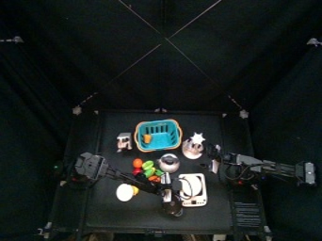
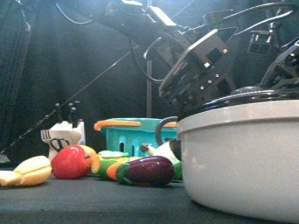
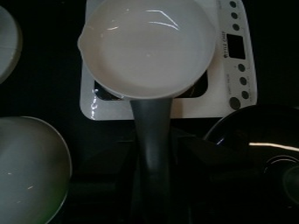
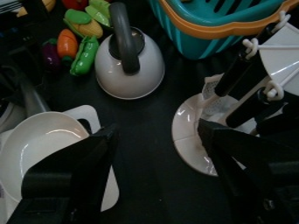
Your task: Place pan onto stove
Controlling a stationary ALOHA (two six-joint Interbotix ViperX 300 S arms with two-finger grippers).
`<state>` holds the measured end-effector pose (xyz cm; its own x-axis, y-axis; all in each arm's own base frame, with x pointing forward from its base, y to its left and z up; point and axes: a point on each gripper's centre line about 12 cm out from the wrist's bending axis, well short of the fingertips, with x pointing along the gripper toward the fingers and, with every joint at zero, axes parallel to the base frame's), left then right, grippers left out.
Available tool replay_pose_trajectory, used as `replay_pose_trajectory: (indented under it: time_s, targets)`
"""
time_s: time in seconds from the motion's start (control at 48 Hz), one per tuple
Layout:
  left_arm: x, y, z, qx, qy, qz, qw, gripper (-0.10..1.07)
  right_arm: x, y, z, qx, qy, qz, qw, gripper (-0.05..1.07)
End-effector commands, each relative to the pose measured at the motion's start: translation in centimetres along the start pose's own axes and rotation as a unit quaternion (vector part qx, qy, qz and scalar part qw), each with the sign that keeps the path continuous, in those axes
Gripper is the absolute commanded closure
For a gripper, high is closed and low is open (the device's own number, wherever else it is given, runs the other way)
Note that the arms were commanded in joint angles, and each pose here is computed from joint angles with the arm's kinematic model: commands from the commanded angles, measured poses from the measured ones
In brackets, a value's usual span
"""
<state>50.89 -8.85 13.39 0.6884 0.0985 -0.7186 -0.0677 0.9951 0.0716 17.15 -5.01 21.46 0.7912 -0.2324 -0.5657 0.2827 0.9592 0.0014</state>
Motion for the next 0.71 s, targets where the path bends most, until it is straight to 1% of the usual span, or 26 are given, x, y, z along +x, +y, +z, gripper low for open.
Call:
replay_pose_trajectory:
  time_s: [0.0, 0.167, 0.458, 0.583, 0.688]
  targets:
    - [-1.1, 0.2, 1.7, -0.004, -0.024, -0.004, 0.9997, 0.18, -0.1, 0.0, 0.7, 0.001, -0.009, -0.001, 1.0, 0.01]
    - [-1.5, 0.3, 2.0, -0.005, -0.028, -0.004, 0.9996, 0.14, -0.1, -0.1, 0.7, -0.003, -0.009, -0.002, 1.0, 0.01]
    - [-2.7, 0.5, 3.1, 0.003, -0.044, -0.001, 0.999, 0.14, -0.1, -0.1, 0.8, -0.004, -0.01, -0.004, 0.9999, 0.01]
    - [-3.5, 0.7, 3.7, 0.011, -0.057, 0.001, 0.9983, 0.14, -0.1, -0.1, 0.8, -0.004, -0.01, -0.003, 0.9999, 0.01]
    - [-4.6, 1.0, 4.5, 0.021, -0.072, 0.004, 0.9972, 0.14, -0.1, -0.1, 0.8, -0.004, -0.01, -0.003, 0.9999, 0.01]
